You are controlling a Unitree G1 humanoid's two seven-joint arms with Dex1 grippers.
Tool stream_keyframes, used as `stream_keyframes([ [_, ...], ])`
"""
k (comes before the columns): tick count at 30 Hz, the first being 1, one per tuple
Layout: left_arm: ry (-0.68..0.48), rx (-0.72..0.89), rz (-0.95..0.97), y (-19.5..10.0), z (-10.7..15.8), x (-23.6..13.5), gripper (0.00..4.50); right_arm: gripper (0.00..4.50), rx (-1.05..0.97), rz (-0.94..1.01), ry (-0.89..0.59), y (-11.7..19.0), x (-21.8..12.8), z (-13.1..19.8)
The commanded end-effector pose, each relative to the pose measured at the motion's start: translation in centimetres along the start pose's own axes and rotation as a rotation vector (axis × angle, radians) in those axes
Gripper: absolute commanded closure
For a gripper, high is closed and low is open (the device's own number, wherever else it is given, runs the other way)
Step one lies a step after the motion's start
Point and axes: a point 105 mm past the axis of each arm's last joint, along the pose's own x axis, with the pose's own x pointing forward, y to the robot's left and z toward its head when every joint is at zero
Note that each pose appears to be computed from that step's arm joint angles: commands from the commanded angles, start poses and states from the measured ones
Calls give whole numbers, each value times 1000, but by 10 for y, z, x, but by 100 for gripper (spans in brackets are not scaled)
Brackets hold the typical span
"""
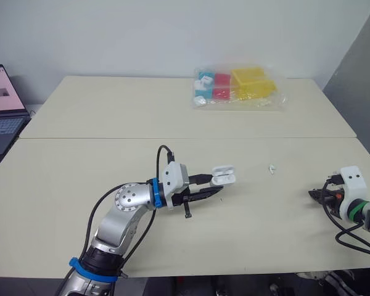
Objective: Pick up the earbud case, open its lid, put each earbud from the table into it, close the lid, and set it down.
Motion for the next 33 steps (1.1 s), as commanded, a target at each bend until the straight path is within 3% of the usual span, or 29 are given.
stream_keyframes([
  [1,-22,36,-5,-1,8,1,372,409,-135,76,-36,11,-10,19],
  [10,-17,39,-7,-4,8,-1,372,409,-707,507,20,71,-26,29],
  [16,-6,38,-3,-7,8,-4,372,409,-1013,648,252,52,-18,6],
  [22,2,31,13,-9,9,-7,372,409,-1084,657,317,32,-11,10],
  [31,19,25,33,-12,8,-12,372,409,-1103,677,321,31,-1,16],
  [33,21,23,36,-13,9,-12,372,336,-1099,671,314,31,0,18],
])
